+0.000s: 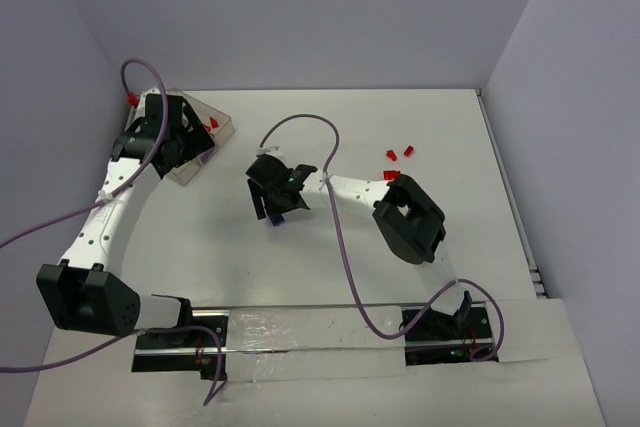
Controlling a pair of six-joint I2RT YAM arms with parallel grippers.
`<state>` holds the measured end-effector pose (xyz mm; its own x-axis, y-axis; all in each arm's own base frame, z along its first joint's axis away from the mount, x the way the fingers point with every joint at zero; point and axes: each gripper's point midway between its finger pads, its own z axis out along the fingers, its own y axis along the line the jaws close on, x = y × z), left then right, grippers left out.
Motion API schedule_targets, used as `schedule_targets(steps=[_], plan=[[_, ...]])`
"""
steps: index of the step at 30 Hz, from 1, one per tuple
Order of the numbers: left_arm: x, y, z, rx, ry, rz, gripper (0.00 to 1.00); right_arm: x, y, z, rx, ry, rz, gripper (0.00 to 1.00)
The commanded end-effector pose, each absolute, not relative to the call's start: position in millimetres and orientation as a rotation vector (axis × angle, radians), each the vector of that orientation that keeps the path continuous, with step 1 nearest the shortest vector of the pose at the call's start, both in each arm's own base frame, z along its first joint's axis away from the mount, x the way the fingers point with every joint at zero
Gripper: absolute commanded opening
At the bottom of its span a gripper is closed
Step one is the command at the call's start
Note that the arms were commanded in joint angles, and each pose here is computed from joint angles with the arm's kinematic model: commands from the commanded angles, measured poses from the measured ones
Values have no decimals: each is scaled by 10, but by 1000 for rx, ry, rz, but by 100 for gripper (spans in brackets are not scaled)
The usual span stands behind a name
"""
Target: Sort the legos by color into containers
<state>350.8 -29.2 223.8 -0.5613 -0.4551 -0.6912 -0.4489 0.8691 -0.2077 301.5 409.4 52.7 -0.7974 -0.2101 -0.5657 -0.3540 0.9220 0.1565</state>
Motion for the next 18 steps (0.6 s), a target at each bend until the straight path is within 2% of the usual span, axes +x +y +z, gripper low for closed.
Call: schedule_targets(steps=[1, 5, 8, 12, 18], plan=[[3502, -330, 2270, -663, 2230, -55, 99, 3084, 4202, 803, -413, 2465, 387, 80], [3496, -399, 2234, -657, 2244, -92, 99, 3135, 4112, 1014, -388, 2436, 374, 82], [3455, -528, 2124, -637, 2275, -118, 99, 3175, 3784, 1254, -297, 2406, 386, 82], [3373, -945, 1932, -577, 2340, -161, 99, 3286, 3099, 1424, -115, 2371, 373, 83], [3197, -1640, 1452, -536, 2478, -207, 99, 3308, 1827, 1553, 180, 2308, 258, 91]])
